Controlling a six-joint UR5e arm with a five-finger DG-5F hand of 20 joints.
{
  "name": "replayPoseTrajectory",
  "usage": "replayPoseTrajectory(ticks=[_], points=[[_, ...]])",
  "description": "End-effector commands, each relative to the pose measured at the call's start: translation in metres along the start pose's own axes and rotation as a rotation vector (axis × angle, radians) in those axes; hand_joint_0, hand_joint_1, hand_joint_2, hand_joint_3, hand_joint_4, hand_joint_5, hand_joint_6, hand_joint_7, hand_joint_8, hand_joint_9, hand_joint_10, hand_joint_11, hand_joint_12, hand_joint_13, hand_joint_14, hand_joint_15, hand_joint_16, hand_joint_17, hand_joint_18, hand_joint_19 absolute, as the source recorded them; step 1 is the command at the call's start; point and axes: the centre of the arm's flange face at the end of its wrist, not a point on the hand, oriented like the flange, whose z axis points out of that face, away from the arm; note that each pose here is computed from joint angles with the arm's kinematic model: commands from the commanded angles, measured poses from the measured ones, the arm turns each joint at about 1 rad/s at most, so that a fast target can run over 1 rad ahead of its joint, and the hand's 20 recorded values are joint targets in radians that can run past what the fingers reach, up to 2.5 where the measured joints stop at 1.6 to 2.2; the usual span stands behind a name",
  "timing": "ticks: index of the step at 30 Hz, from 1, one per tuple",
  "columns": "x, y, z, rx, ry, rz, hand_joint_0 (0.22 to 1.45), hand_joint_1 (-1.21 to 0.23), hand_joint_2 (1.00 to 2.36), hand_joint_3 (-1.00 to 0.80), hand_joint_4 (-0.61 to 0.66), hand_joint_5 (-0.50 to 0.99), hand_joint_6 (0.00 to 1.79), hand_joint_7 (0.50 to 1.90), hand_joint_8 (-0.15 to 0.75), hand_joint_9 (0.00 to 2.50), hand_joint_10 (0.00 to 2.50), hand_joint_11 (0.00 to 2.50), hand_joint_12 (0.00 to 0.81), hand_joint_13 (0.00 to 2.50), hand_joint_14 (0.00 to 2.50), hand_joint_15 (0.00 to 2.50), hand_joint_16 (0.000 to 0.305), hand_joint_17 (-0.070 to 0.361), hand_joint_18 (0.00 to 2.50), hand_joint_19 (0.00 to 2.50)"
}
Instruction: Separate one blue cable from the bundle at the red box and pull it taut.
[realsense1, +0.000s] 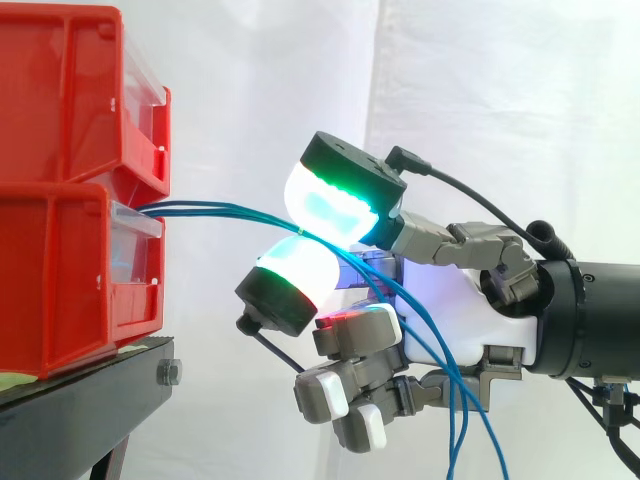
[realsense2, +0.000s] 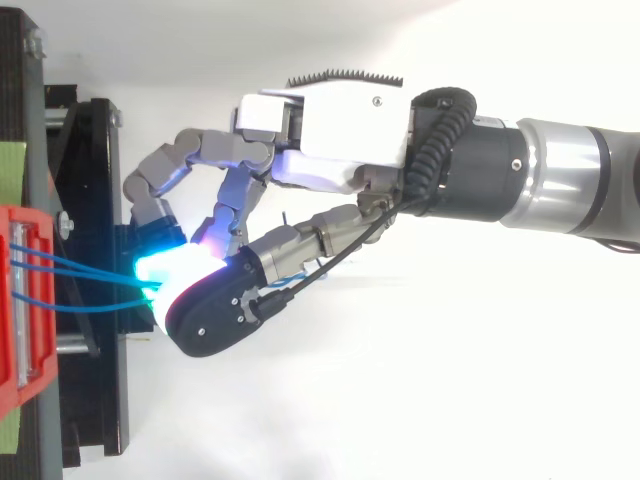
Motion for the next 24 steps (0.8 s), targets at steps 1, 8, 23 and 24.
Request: replayPoseTrajectory(ticks=[1,8,23,24], points=[[0.0005,0.0003,0.0002,-0.001,0.001,0.0,0.82,-0.94,1.02,-0.24,-0.04,-0.14,0.93,1.55,0.288,1.25,0.03,1.22,0.383,1.03,0.03,0.85,0.046,0.104,0.9,0.91],[-0.0004,0.0003,0.0001,-0.001,0.002,-0.002,0.86,-0.89,1.0,-0.5,-0.17,-0.15,0.96,1.44,0.263,1.24,0.03,1.22,0.377,1.01,0.03,0.83,0.046,0.103,0.87,0.88],[0.0008,-0.0004,-0.0003,0.001,0.004,-0.003,0.72,-0.99,1.0,-0.5,-0.04,-0.15,0.94,1.18,0.272,1.2,0.03,1.22,0.384,0.98,0.03,0.83,0.047,0.106,0.89,0.82],[0.0008,-0.0004,-0.0003,0.001,0.004,-0.003,0.71,-1.0,1.0,-0.5,-0.03,-0.15,0.94,1.19,0.277,1.2,0.03,1.22,0.386,0.98,0.03,0.83,0.048,0.107,0.89,0.82]])
